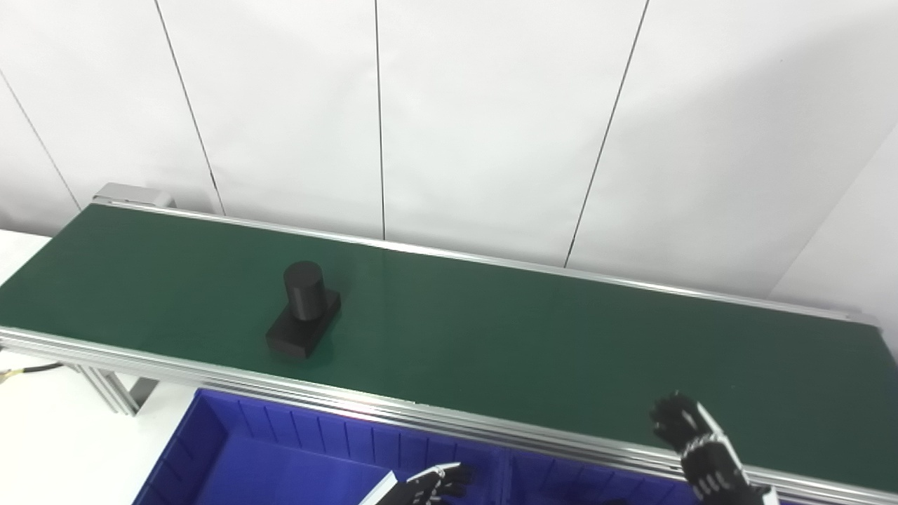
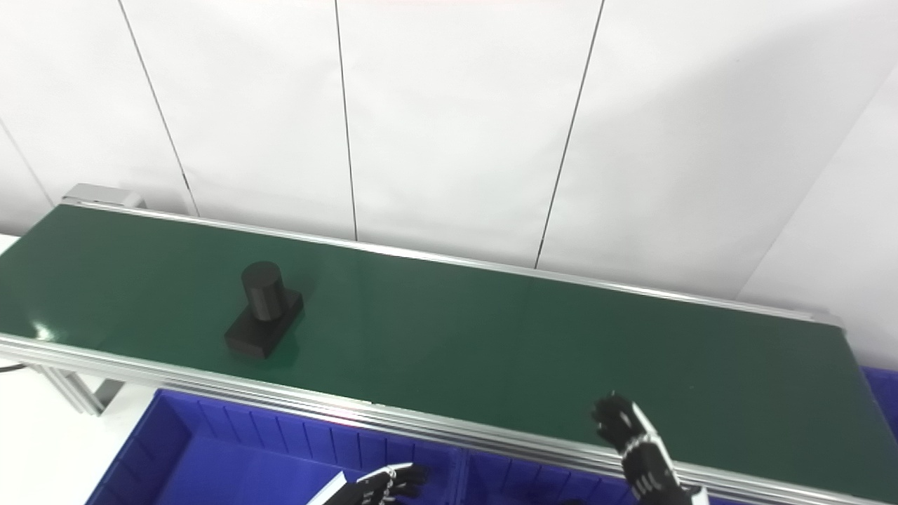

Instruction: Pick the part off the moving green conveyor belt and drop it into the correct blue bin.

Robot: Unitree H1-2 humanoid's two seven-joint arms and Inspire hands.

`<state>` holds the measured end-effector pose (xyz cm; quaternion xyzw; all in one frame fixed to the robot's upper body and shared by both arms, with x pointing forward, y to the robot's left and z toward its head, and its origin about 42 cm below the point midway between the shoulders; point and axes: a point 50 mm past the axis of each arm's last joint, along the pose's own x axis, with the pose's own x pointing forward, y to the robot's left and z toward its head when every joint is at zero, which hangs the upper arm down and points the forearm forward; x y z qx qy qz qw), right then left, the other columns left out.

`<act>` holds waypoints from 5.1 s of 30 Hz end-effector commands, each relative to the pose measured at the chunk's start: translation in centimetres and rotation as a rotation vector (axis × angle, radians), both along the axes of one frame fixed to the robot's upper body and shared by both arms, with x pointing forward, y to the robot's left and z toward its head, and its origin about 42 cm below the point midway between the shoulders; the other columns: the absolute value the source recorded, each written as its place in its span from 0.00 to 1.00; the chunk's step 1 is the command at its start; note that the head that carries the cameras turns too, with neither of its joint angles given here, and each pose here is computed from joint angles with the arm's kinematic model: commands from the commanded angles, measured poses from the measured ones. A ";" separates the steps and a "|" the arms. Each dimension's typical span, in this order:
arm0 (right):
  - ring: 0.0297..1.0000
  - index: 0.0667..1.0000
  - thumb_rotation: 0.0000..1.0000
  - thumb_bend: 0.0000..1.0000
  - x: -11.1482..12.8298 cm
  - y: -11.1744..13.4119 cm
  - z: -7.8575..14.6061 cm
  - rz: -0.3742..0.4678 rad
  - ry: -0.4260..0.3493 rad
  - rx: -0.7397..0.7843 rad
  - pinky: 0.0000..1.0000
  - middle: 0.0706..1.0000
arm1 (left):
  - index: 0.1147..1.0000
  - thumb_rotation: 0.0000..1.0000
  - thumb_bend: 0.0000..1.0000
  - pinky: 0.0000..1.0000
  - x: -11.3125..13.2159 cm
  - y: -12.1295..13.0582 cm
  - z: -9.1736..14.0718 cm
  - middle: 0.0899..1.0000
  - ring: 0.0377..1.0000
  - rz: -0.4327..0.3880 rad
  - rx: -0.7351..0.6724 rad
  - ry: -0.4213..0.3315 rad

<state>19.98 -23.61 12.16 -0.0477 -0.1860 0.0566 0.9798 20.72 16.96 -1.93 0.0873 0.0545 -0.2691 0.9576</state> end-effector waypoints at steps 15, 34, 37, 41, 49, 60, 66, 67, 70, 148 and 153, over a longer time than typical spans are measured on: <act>0.84 0.89 0.39 0.94 8.1 2.5 7.4 0.026 -0.086 -0.172 0.84 0.85 | 0.85 0.81 0.85 0.78 1.7 -0.9 0.4 0.86 0.84 -0.018 -0.003 -0.057; 0.87 0.92 0.52 0.97 17.2 9.3 9.0 0.095 0.017 -0.350 0.81 0.89 | 0.84 0.87 0.83 0.81 2.2 -1.0 0.1 0.86 0.85 -0.016 0.036 -0.063; 0.89 0.92 0.52 0.98 18.2 10.6 9.3 0.100 0.038 -0.376 0.80 0.88 | 0.85 0.88 0.83 0.80 2.2 -1.0 0.2 0.85 0.85 -0.019 0.044 -0.072; 0.87 0.92 0.50 0.98 19.8 12.5 9.3 0.137 0.053 -0.372 0.81 0.88 | 0.84 0.87 0.82 0.79 1.9 -1.0 0.3 0.85 0.84 -0.018 0.045 -0.082; 0.89 0.92 0.52 0.98 21.8 14.5 9.0 0.156 0.092 -0.439 0.81 0.91 | 0.81 0.83 0.80 0.76 1.5 -1.3 0.6 0.82 0.80 0.012 0.032 -0.094; 0.87 0.92 0.50 1.00 23.5 17.7 8.7 0.178 0.141 -0.503 0.77 0.91 | 0.73 0.82 0.81 0.71 0.8 -1.7 0.9 0.73 0.73 0.060 -0.014 -0.093; 0.86 0.92 0.48 1.00 24.1 19.1 8.2 0.187 0.156 -0.513 0.77 0.90 | 0.70 0.84 0.81 0.68 0.4 -1.8 1.0 0.70 0.70 0.062 -0.030 -0.087; 0.86 0.92 0.48 1.00 24.3 19.4 8.0 0.190 0.160 -0.516 0.77 0.90 | 0.70 0.84 0.81 0.68 0.3 -1.8 1.0 0.69 0.69 0.063 -0.033 -0.086; 0.86 0.92 0.46 1.00 24.5 20.1 7.5 0.196 0.173 -0.522 0.77 0.90 | 0.68 0.85 0.82 0.66 0.4 -1.7 1.0 0.67 0.68 0.067 -0.035 -0.087; 0.45 0.42 0.00 0.46 16.8 15.4 2.3 -0.158 0.081 -0.051 0.35 0.60 | 0.62 0.89 0.64 0.59 0.5 0.2 2.0 0.60 0.60 0.051 -0.107 -0.079; 0.45 0.44 0.00 0.46 13.3 12.3 2.9 -0.200 0.072 -0.035 0.35 0.61 | 0.63 0.88 0.64 0.64 0.5 1.1 2.1 0.62 0.62 0.052 -0.120 -0.075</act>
